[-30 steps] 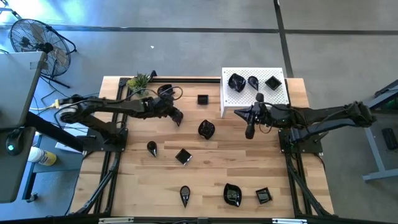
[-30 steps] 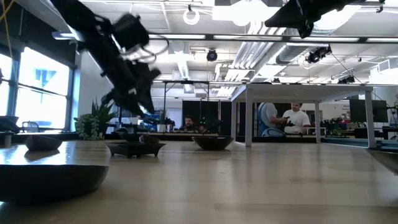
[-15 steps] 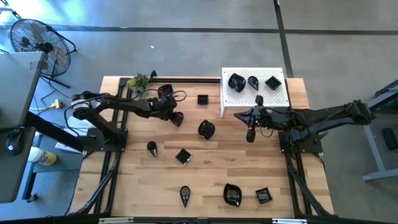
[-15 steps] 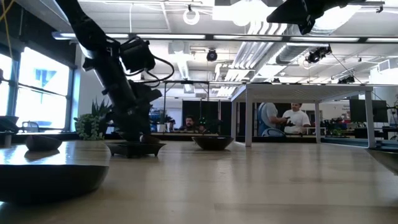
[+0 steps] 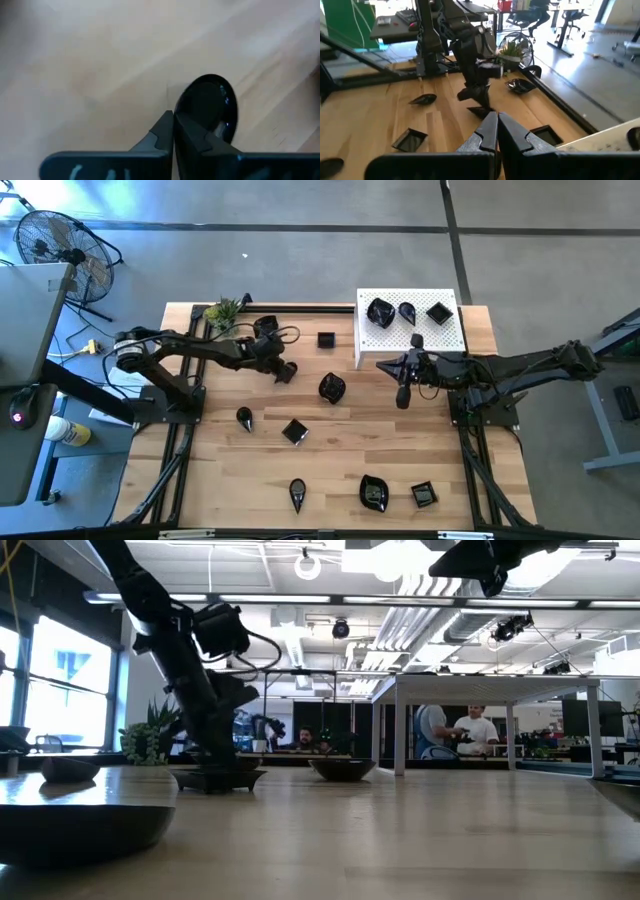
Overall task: Pick & Place Mini shaped plates
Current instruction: Stack the black drop-shaped plate on top of the black drop-shaped plates on the shelf
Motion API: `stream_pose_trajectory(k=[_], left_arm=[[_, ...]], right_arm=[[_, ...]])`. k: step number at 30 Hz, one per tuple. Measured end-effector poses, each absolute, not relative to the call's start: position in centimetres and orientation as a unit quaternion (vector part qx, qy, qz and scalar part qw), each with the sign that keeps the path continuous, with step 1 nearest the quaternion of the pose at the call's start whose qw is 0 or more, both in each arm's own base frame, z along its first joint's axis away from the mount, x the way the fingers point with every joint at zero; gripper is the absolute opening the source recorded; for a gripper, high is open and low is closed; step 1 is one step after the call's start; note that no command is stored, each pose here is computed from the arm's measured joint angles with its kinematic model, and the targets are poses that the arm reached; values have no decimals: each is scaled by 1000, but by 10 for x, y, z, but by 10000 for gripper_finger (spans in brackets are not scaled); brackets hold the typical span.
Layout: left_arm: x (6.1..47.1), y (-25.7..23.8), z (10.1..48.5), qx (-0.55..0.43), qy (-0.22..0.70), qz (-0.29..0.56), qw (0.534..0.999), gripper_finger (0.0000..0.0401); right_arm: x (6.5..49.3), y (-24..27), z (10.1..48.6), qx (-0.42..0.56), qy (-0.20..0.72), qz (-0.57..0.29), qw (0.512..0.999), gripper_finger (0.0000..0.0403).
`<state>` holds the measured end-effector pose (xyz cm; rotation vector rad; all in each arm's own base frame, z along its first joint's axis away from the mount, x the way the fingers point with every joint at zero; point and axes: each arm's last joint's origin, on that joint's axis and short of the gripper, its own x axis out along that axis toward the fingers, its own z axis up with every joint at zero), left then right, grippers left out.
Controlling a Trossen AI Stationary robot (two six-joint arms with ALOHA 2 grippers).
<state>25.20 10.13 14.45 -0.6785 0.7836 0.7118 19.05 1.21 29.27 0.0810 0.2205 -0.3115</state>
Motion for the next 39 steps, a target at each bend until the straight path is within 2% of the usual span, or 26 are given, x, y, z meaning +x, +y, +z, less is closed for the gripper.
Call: stream_pose_trajectory(k=[6, 11, 15, 21, 26, 30, 39], left_arm=[[275, 89, 172, -308, 211, 335, 865, 2], [293, 66, 198, -294, 57, 332, 895, 1], [298, 49, 212, -260, -16, 344, 902, 1], [300, 28, 227, -206, -73, 353, 910, 1], [300, 13, 238, -154, -103, 350, 918, 0], [299, 4, 245, -125, -119, 334, 927, 0], [298, -4, 254, -127, -159, 286, 936, 0]], right_arm=[[200, 11, 284, 103, 115, -206, 966, 16], [227, 13, 263, 126, 129, -243, 953, 56], [251, 14, 248, 120, 108, -274, 948, 90], [281, 15, 231, 101, 46, -322, 940, 118], [299, 18, 219, 82, 9, -306, 948, 116], [310, 21, 214, 76, -20, -253, 964, 111], [326, 23, 217, 68, -56, -231, 969, 101]])
